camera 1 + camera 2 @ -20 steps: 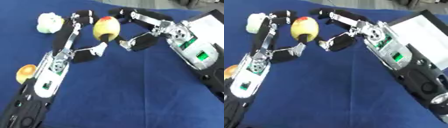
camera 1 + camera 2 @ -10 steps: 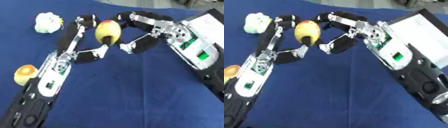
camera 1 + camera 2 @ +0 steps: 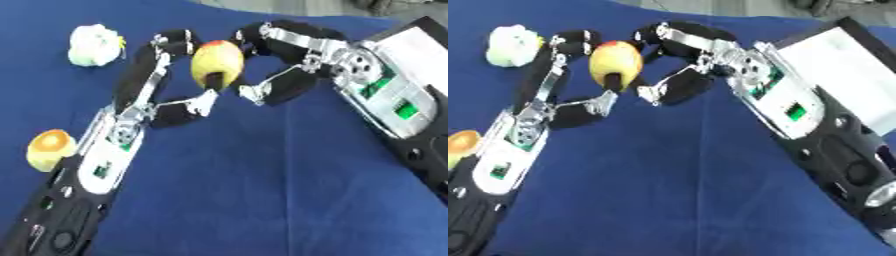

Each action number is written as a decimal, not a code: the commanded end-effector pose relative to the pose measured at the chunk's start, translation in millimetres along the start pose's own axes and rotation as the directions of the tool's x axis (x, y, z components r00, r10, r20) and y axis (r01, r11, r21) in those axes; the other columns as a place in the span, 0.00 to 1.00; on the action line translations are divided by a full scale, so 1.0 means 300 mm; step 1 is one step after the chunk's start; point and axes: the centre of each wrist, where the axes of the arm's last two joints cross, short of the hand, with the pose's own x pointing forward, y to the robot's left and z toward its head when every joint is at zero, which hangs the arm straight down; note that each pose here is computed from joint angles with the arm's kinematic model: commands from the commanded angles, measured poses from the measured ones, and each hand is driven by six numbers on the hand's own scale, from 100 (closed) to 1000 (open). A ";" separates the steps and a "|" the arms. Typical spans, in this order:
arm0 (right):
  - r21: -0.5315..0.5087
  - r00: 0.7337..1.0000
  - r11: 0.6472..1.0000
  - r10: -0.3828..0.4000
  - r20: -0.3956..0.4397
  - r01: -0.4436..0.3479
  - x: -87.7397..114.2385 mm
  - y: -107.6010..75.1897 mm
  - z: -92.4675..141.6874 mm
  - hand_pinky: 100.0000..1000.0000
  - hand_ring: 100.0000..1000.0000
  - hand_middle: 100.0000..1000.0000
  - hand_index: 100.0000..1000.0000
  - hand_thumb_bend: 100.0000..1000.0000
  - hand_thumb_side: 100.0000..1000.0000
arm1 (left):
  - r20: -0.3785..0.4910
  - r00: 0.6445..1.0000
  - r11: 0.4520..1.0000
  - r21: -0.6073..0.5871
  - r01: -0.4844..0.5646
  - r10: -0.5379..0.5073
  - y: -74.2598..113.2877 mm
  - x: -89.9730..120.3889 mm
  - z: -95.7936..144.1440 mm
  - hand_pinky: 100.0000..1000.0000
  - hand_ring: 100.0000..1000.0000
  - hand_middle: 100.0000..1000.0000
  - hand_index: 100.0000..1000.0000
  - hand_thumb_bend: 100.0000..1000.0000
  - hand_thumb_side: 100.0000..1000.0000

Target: Pick up the objects with one hand, pass them to the other hand, and then place them into the box on the other side of the table.

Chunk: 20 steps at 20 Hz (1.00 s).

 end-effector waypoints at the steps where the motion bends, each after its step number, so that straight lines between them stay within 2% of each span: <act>1: -0.037 0.999 0.999 -0.034 0.041 0.036 0.032 -0.024 0.003 0.81 0.91 0.58 0.44 0.00 0.00 | -0.030 0.999 1.000 0.021 0.012 -0.011 0.006 0.006 -0.024 0.86 0.64 0.60 0.84 0.06 0.41; 3: -0.069 0.997 0.996 -0.055 0.046 0.058 0.035 -0.031 0.010 0.81 0.90 0.55 0.40 0.00 0.00 | -0.091 0.995 0.999 0.013 0.035 -0.033 0.004 -0.005 -0.014 0.89 0.69 0.66 0.92 0.12 0.52; 5: -0.093 0.996 0.992 -0.076 0.048 0.080 0.036 -0.036 0.015 0.81 0.89 0.53 0.39 0.00 0.00 | -0.149 0.988 0.999 0.005 0.048 -0.047 0.003 -0.012 -0.008 0.90 0.71 0.68 0.94 0.20 0.62; 6: -0.100 0.995 0.991 -0.088 0.048 0.092 0.036 -0.038 0.017 0.82 0.89 0.53 0.38 0.00 0.00 | -0.169 0.984 0.999 0.002 0.054 -0.053 0.004 -0.014 -0.006 0.90 0.71 0.69 0.95 0.22 0.64; 8: -0.112 0.994 0.988 -0.100 0.052 0.106 0.039 -0.043 0.022 0.82 0.89 0.52 0.37 0.00 0.00 | -0.199 0.978 0.998 -0.004 0.064 -0.063 0.009 -0.020 -0.001 0.91 0.73 0.70 0.96 0.27 0.78; 11: -0.130 0.993 0.985 -0.106 0.050 0.112 0.039 -0.051 0.035 0.81 0.89 0.51 0.37 0.01 0.00 | -0.230 0.970 0.997 -0.009 0.081 -0.081 0.022 -0.031 0.009 0.90 0.73 0.71 0.96 0.30 0.86; 14: -0.159 0.993 0.980 -0.113 0.033 0.117 0.028 -0.062 0.048 0.81 0.89 0.51 0.37 0.02 0.00 | -0.250 0.963 0.995 -0.006 0.102 -0.100 0.039 -0.047 0.026 0.90 0.74 0.71 0.96 0.34 0.91; 20: -0.246 0.994 0.964 -0.106 -0.001 0.103 0.012 -0.115 0.103 0.81 0.89 0.51 0.37 0.01 0.00 | -0.322 0.934 0.988 -0.037 0.151 -0.155 0.078 -0.104 0.111 0.90 0.74 0.71 0.94 0.30 0.89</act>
